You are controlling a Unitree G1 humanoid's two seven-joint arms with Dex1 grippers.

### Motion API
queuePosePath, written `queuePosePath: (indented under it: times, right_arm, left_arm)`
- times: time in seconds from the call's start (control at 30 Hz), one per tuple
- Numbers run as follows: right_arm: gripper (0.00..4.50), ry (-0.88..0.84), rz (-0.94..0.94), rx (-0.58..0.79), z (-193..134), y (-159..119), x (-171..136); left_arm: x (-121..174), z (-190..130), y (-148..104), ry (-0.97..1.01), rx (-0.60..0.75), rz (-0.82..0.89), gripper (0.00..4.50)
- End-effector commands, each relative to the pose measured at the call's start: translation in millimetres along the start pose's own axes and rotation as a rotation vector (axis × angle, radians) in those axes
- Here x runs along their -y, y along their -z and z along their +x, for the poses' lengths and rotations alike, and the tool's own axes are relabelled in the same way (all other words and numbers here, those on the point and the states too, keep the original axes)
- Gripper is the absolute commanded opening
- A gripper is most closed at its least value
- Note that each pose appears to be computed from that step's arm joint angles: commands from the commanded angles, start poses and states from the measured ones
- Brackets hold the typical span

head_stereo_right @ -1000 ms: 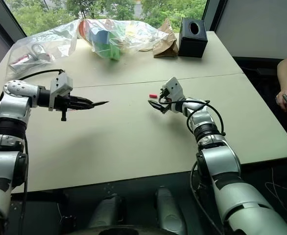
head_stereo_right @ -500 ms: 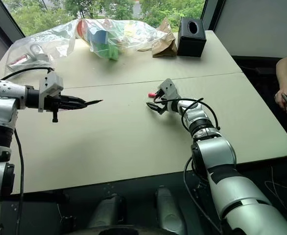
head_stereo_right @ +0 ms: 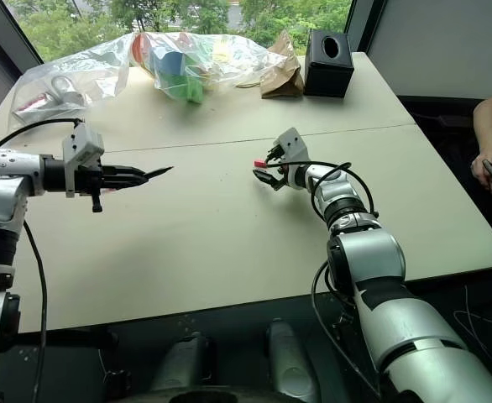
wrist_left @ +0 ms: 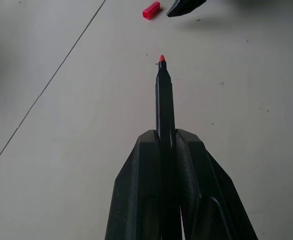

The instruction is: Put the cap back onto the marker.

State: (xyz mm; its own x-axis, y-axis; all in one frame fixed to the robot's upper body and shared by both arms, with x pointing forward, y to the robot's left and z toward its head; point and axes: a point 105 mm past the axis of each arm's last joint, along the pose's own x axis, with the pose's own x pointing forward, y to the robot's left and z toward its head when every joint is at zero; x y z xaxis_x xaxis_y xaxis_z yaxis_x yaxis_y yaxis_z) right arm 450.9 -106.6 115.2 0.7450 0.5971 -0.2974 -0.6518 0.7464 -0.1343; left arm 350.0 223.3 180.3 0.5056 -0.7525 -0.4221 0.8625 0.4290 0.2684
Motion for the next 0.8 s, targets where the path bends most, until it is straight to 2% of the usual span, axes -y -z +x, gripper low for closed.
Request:
queuePosePath:
  times: [0.03, 0.8]
  right_arm:
    - [4.50, 0.011, -0.008, 0.015, 1, -6, 1]
    - [4.50, -0.016, -0.020, 0.007, 13, -4, -16]
  left_arm:
    - [-4, -14, -13, -0.049, 0.029, 0.030, 0.03]
    - [-2, -14, -13, -0.072, 0.034, 0.007, 0.03]
